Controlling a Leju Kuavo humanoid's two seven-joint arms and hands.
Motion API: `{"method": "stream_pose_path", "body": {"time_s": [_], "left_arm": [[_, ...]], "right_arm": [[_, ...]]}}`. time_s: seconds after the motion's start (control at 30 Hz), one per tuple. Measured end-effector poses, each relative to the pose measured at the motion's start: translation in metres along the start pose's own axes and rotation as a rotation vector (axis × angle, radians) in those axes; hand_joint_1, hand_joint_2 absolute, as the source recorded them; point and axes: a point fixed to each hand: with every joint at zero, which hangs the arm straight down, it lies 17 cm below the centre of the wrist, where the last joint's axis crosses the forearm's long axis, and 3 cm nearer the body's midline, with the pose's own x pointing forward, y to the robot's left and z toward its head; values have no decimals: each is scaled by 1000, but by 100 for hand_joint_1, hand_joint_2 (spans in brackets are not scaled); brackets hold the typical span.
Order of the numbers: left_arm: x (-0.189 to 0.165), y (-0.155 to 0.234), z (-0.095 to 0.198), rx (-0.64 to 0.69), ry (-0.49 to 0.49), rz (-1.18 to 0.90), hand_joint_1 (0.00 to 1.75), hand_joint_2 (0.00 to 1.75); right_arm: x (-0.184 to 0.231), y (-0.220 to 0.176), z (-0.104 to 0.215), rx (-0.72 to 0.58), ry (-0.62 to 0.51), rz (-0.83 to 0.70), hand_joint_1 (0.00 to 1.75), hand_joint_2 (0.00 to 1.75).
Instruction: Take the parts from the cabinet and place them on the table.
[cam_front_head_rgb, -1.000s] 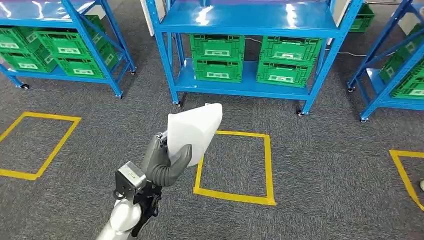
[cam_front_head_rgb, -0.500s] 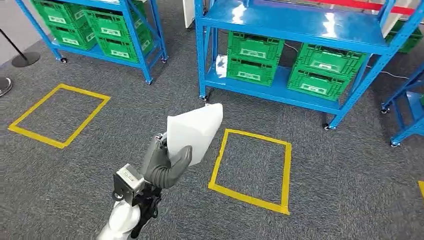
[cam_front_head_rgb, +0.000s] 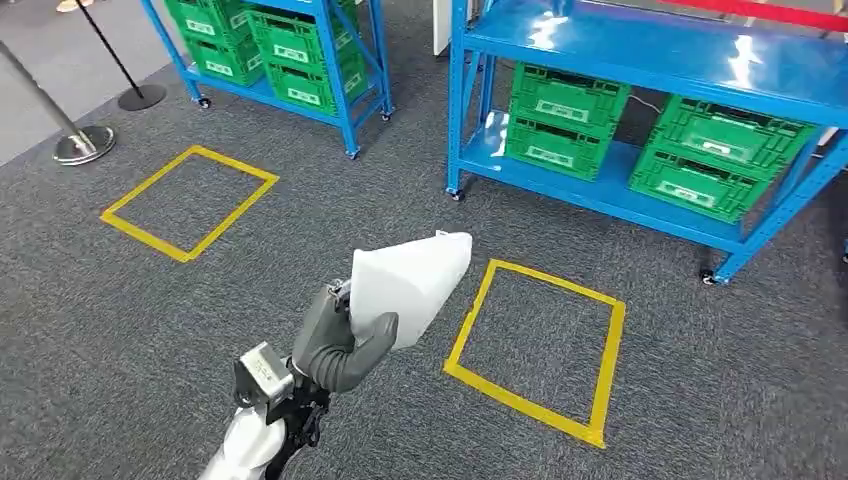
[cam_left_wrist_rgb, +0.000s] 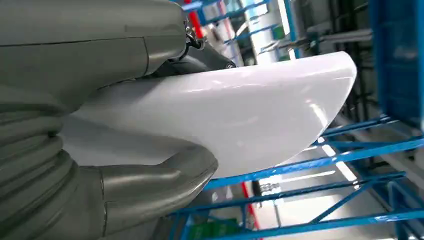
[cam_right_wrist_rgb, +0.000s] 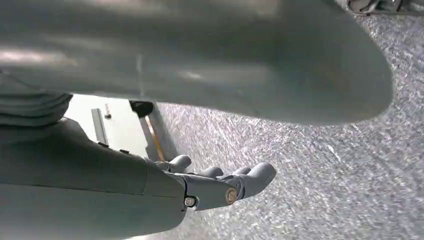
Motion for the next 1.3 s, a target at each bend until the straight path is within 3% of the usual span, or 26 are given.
{"method": "stream_pose_path", "body": {"time_s": [0.77,1.3], "left_arm": [[-5,-7,4,0,9,-123,175,175],[-6,-4,6,16,10,-157,175,175]], "right_arm": [[-15,-4,-3,4,21,29,0,0],[14,-25,-3,-22,-40,58,0,0]]}}
